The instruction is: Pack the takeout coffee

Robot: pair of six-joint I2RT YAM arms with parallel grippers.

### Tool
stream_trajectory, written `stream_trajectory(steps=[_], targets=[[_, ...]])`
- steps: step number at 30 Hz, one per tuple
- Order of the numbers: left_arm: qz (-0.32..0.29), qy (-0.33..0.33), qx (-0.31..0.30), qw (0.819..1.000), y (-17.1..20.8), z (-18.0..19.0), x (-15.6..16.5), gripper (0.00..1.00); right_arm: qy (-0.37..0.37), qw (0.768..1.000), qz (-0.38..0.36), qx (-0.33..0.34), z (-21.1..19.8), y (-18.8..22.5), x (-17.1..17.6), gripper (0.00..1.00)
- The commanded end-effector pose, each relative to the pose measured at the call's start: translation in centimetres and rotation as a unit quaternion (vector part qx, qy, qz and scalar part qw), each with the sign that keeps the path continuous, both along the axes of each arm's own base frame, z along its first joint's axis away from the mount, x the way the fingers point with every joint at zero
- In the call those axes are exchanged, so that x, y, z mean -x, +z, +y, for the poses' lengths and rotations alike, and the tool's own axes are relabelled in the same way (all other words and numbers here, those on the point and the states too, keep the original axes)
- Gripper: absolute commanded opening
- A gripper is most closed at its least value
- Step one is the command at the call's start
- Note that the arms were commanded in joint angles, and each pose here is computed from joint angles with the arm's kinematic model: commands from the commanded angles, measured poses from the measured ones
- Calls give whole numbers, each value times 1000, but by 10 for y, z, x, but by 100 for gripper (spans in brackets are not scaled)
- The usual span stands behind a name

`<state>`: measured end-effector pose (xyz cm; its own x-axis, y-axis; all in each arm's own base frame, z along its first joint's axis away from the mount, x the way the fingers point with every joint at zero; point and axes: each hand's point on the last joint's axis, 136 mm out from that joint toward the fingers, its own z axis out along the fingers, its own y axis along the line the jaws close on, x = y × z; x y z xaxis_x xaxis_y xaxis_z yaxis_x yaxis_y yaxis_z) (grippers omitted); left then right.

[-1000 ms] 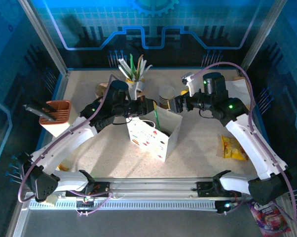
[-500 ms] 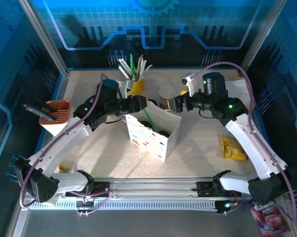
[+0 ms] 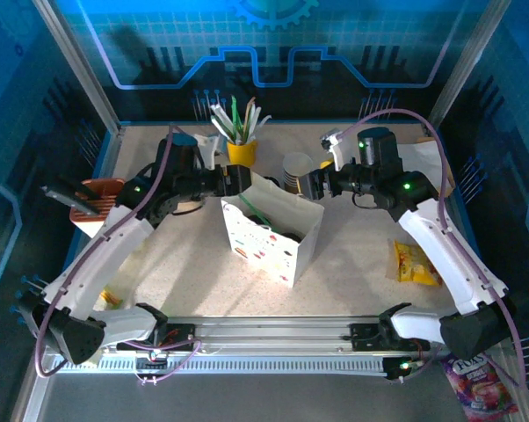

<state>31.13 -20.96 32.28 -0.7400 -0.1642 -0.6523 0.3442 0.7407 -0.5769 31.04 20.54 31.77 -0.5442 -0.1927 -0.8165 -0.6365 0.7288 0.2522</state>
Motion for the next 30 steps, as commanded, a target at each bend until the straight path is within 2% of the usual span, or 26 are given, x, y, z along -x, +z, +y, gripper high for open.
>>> stream_trajectory(steps=[1, 6, 12, 21, 30], targets=[[-33, -2, -48, 998, 9, 12, 0, 67, 10, 1000, -1, -8, 5, 10, 1, 86], [-57, 27, -67, 996, 20, 21, -12, 68, 16, 1000, -5, -11, 10, 12, -2, 86], [-41, 133, -68, 988, 9, 63, -66, 69, 13, 999, -25, -22, 14, 21, -11, 86], [9, 191, -88, 978, -46, 104, -154, 69, 1, 999, -38, -15, 11, 25, -21, 86], [30, 200, -107, 973, -99, 117, -221, 62, -15, 1000, -15, 0, 9, 16, -27, 86]])
